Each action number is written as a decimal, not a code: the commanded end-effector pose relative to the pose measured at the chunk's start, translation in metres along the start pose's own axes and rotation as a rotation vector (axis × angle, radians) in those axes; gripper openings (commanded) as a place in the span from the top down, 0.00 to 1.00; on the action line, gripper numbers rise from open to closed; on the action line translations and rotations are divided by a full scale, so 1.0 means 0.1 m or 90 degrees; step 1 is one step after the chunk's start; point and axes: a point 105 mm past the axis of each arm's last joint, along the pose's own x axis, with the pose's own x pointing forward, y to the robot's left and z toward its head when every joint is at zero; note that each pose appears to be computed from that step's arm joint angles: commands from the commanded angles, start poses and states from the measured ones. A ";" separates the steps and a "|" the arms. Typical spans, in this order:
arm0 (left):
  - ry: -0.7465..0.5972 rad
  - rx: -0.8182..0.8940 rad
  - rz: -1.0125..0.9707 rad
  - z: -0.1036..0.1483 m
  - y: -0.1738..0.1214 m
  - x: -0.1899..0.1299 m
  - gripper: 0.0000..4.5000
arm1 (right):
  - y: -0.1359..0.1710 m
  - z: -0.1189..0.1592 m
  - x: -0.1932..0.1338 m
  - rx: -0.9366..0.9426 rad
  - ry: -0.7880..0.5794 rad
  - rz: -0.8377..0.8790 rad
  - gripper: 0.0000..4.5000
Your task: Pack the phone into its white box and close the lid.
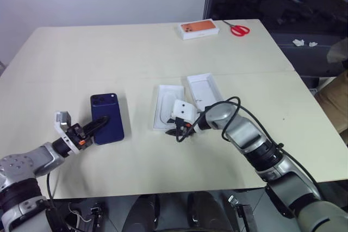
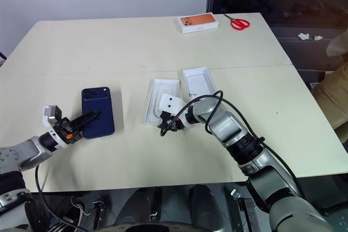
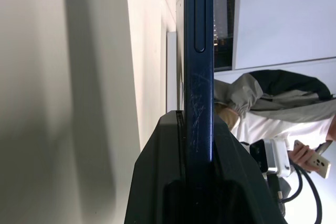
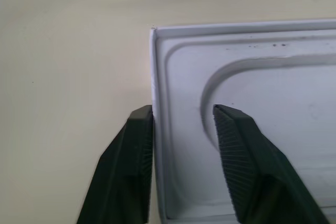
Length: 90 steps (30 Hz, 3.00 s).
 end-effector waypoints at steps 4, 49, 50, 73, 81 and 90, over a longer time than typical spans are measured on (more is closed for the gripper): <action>-0.007 0.029 -0.027 0.05 -0.12 0.01 1.00 | 0.01 0.03 0.02 -0.019 -0.004 0.007 0.53; 0.069 0.039 -0.062 -0.15 -0.41 0.27 1.00 | 0.12 0.79 -0.20 0.036 -0.242 0.058 0.02; 0.069 0.041 -0.064 -0.15 -0.43 0.30 1.00 | 0.07 0.82 -0.28 0.049 -0.262 0.057 0.02; 0.110 0.009 0.011 -0.64 -0.31 1.04 1.00 | -0.08 0.19 -0.83 0.007 -0.219 0.026 0.02; 0.125 -0.003 0.001 -0.79 -0.33 1.20 1.00 | -0.09 0.20 -0.80 0.005 -0.221 0.009 0.02; 0.193 0.027 -0.022 -1.01 -0.40 1.13 1.00 | -0.12 0.20 -0.78 -0.002 -0.215 0.002 0.02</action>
